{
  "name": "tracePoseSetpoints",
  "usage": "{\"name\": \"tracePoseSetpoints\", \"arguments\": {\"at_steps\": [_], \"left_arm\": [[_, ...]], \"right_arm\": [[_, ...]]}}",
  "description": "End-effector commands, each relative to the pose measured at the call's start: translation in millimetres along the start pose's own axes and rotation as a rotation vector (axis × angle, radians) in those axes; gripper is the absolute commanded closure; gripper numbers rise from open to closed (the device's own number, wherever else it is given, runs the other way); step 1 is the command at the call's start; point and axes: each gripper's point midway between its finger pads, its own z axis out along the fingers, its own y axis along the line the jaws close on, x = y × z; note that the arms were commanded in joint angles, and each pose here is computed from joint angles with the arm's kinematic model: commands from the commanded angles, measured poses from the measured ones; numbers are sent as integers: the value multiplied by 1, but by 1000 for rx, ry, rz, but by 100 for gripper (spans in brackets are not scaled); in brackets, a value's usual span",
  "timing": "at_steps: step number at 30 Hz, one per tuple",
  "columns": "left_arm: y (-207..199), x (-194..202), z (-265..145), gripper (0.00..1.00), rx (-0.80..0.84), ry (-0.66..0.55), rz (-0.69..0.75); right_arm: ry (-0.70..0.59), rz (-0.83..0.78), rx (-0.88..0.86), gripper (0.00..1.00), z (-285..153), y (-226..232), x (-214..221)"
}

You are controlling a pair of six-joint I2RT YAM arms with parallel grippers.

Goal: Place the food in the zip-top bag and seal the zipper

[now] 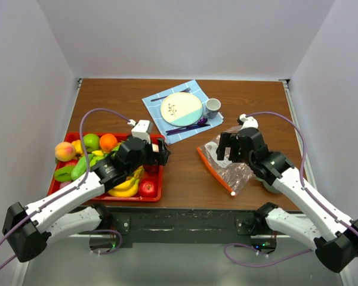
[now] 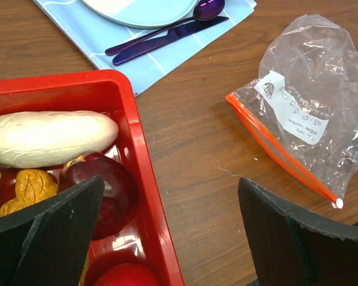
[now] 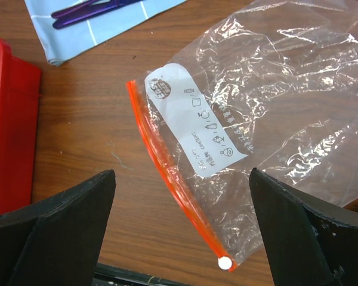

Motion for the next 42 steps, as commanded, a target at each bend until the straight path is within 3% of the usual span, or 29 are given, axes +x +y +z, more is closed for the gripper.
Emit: {"name": "tracePoseSetpoints", "arguments": {"at_steps": [1, 12, 18, 23, 29, 36, 42], "left_arm": [[-2, -16, 1, 0, -31, -27, -18], [-2, -18, 4, 0, -51, -37, -90], [56, -6, -11, 0, -395, -20, -235], [85, 15, -30, 0, -508, -13, -306], [90, 24, -36, 0, -500, -12, -319], [84, 12, -42, 0, -454, -51, -341], [74, 0, -44, 0, -390, -78, -317]], "right_arm": [[-61, 26, -8, 1, 3, 5, -14], [-30, 2, -47, 1, 5, 12, -9], [30, -7, -67, 1, 9, 12, 11], [107, -41, -60, 1, 18, 11, 34], [179, -205, 55, 2, 39, 23, 63], [161, -412, 275, 17, 56, 19, 63], [188, -522, 353, 21, 60, 12, 72]]}}
